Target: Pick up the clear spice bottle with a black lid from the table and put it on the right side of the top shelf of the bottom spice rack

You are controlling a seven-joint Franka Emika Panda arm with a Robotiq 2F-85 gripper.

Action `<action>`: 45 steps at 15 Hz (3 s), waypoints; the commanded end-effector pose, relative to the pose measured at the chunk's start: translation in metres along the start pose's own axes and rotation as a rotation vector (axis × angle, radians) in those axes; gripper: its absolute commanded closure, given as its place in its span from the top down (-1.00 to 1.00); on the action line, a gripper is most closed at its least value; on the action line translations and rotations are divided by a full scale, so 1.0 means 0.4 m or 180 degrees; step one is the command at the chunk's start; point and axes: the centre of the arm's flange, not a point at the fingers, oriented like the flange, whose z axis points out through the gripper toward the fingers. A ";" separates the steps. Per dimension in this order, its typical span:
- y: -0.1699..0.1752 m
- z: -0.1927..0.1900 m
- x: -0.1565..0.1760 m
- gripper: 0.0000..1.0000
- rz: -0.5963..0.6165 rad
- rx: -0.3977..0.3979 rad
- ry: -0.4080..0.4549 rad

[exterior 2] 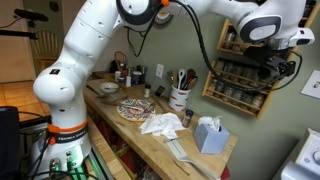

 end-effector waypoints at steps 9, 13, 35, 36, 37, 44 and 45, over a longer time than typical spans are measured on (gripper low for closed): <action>-0.003 -0.038 -0.047 1.00 -0.0006 0.0083 -0.0091; -0.017 -0.047 -0.066 1.00 -0.0033 0.0111 -0.0113; -0.005 -0.053 -0.080 -0.39 -0.0019 -0.0003 -0.0015; -0.005 -0.057 -0.076 -0.39 -0.0023 -0.0006 0.0002; -0.005 -0.061 -0.071 -0.39 -0.0039 -0.0012 0.0025; -0.016 -0.070 -0.033 -0.39 -0.0170 -0.0043 0.0114; -0.016 -0.071 -0.029 -0.39 -0.0183 -0.0049 0.0128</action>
